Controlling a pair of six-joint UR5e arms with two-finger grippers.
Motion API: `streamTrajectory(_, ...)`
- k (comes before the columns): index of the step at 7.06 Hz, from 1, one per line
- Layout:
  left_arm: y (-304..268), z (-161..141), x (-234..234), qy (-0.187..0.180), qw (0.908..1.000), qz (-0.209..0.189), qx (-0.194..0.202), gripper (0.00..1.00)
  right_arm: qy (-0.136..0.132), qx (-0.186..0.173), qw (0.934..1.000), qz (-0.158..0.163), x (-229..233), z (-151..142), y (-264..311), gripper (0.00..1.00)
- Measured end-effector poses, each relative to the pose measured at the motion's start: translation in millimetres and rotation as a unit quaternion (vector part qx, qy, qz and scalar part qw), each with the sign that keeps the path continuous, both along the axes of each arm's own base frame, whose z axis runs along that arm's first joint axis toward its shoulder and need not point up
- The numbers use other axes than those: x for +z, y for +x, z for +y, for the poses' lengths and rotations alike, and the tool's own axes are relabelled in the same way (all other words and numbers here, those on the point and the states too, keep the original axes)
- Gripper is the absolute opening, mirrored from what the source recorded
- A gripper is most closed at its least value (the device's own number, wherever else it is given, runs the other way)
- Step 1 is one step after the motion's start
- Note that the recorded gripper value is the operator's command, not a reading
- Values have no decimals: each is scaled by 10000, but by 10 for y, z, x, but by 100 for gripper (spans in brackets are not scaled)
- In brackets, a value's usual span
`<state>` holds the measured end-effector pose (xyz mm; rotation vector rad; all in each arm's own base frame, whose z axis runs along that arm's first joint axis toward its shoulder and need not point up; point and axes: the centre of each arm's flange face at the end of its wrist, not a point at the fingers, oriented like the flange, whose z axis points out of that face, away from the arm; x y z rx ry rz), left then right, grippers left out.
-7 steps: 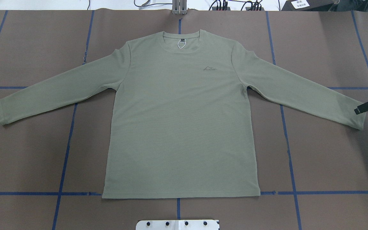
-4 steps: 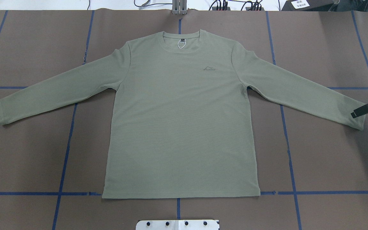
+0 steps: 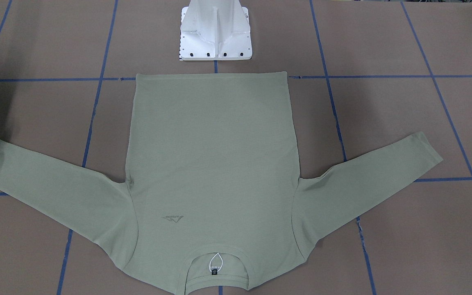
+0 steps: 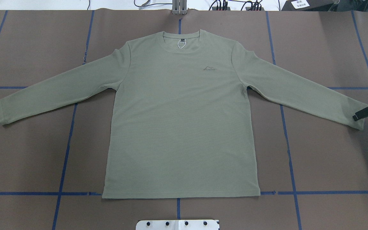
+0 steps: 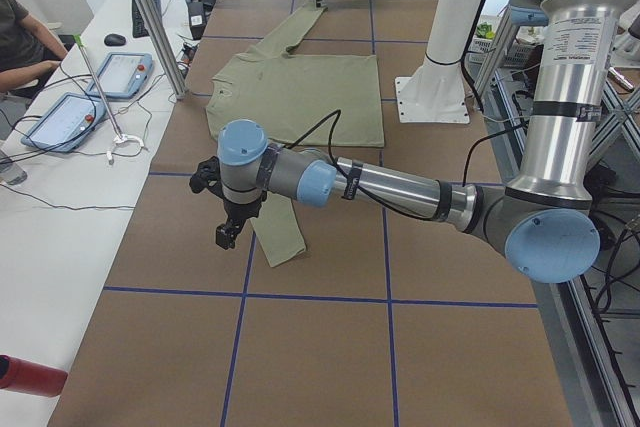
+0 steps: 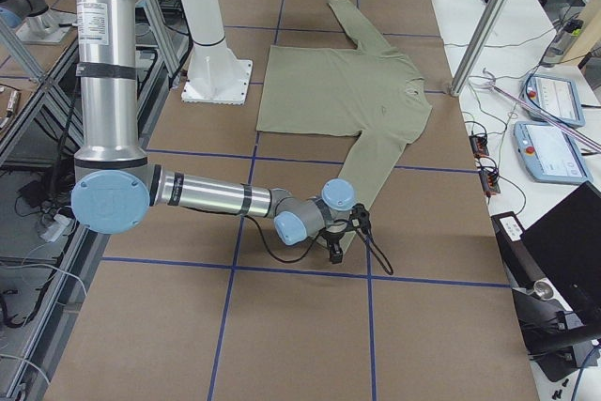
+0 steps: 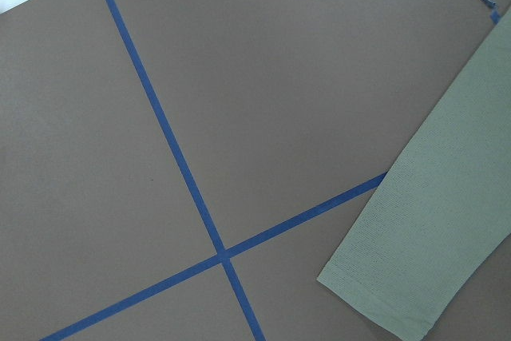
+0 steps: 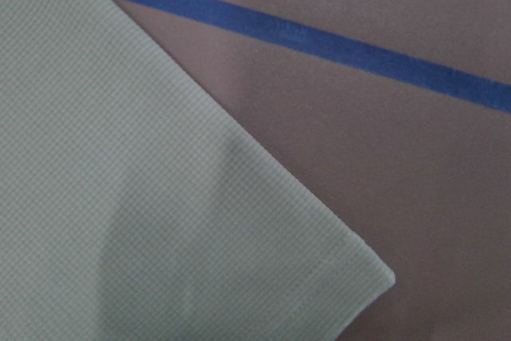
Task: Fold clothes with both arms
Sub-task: 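Lower the right gripper and grasp the cuff of the sleeve nearest it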
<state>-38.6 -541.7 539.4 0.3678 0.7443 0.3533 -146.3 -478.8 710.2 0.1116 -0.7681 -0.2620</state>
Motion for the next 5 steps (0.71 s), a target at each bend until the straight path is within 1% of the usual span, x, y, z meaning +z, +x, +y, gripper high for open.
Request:
streamTrajectory(1,0,1,-1,1,10000,0,0,100,-5,-10,10000,-44,-20,5,-1,58)
streamTrajectory(2,0,2,2,-3,10000,0,0,100,-8,-22,10000,-83,-40,7,-4,48)
streamTrajectory(5,0,4,11,-15,10000,1,-4,100,-14,-19,9999,-110,-57,4,3,25)
